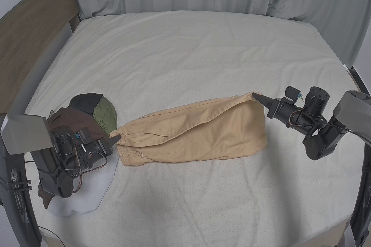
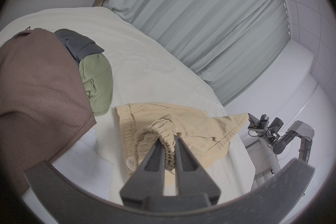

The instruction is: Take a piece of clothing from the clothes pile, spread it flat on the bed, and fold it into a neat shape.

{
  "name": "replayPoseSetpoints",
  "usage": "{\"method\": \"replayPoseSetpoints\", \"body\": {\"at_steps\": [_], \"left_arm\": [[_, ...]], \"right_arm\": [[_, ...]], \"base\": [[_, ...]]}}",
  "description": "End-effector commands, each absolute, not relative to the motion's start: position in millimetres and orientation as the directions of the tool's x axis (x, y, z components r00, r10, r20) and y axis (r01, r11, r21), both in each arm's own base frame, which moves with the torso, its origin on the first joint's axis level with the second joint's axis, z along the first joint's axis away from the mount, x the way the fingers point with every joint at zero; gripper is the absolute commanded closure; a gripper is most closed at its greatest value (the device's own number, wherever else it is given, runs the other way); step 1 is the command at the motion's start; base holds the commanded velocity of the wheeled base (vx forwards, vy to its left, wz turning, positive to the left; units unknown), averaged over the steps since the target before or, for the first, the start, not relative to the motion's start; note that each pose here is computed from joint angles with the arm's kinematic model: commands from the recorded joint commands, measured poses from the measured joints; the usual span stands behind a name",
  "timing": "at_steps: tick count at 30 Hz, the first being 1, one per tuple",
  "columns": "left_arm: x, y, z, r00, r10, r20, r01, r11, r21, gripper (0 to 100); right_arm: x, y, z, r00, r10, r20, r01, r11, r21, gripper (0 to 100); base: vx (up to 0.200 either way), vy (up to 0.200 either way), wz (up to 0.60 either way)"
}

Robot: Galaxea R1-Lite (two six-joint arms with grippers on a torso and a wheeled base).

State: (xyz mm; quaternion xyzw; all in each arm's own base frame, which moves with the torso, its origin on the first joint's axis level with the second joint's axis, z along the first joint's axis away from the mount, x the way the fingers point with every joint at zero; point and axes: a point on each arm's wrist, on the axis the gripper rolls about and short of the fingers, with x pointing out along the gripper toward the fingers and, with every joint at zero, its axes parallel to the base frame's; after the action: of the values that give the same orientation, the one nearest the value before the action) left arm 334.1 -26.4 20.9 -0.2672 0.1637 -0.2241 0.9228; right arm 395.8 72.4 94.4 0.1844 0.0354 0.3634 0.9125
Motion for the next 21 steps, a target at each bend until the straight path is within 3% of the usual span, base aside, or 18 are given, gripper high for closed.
{"method": "replayPoseSetpoints", "body": {"at_steps": [1, 21], "left_arm": [[338.0, -28.0, 10.7, 0.84, -0.504, -0.2, 0.317, 0.756, -0.573, 100], [356.7, -32.0, -12.7, 0.853, -0.477, -0.214, 0.282, 0.765, -0.579, 100]], "right_arm": [[404.7, 74.0, 86.0, 0.735, 0.676, 0.057, -0.644, 0.669, 0.371, 100], [433.5, 72.9, 68.4, 0.746, 0.666, 0.023, -0.618, 0.679, 0.397, 100]], "base": [[0.0, 0.0, 0.0], [0.0, 0.0, 0.0]]}}
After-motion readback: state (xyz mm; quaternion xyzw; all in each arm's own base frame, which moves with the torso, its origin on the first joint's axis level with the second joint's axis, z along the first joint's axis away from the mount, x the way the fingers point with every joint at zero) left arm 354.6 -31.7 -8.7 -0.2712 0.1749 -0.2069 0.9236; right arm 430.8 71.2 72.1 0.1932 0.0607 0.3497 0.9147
